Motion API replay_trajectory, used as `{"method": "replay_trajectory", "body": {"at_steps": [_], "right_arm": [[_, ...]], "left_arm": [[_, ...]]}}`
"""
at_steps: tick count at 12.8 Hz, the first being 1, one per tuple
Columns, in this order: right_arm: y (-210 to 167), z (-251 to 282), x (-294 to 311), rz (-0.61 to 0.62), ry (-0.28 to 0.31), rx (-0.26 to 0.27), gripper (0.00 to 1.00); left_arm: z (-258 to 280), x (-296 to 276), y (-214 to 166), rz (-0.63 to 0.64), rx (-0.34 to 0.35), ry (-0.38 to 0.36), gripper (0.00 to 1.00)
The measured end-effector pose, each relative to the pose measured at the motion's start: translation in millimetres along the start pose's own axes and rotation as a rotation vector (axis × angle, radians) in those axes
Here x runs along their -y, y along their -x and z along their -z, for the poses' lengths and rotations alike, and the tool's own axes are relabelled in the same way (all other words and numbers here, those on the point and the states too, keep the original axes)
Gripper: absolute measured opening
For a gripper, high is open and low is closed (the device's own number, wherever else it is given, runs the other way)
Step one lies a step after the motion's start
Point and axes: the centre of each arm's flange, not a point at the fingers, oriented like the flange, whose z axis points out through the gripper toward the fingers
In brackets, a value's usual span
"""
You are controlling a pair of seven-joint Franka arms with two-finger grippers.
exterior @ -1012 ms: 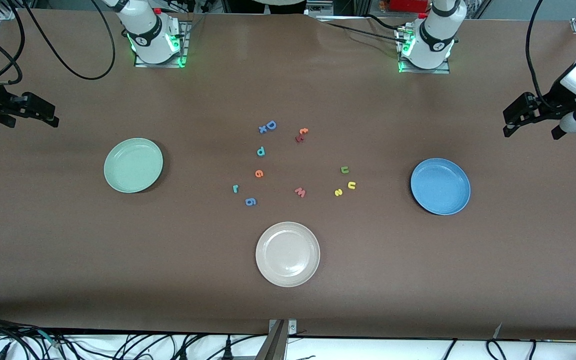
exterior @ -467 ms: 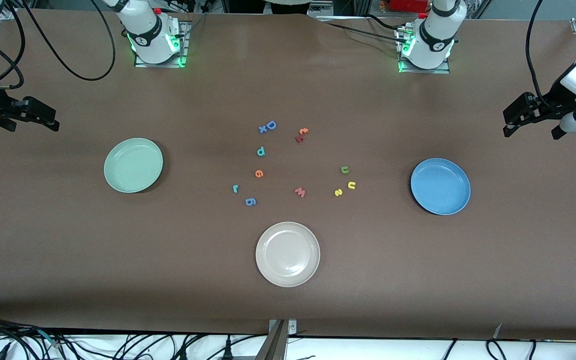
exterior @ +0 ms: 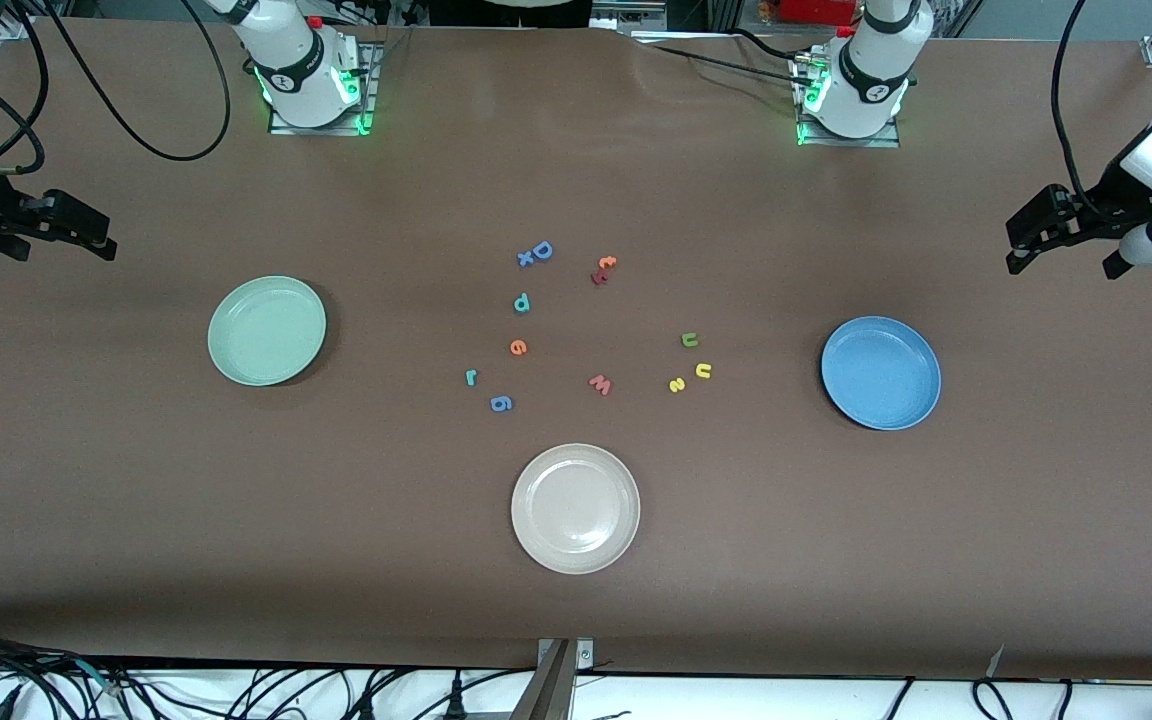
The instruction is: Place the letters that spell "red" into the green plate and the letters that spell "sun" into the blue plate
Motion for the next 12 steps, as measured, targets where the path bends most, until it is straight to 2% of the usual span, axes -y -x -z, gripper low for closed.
{"method": "replay_trajectory", "body": {"at_steps": [5,12], "right_arm": [[4.4,-2.8,0.4,0.0,-0.001,0.038,1.0],[6.5,-2.6,2.3,0.004,-0.002,0.049,1.0]], "left_arm": [[0.0,0.0,0.0,0.0,0.0,0.0,1.0],[1.4,0.2,0.6,0.0,-0.002,0.0,1.0]]}}
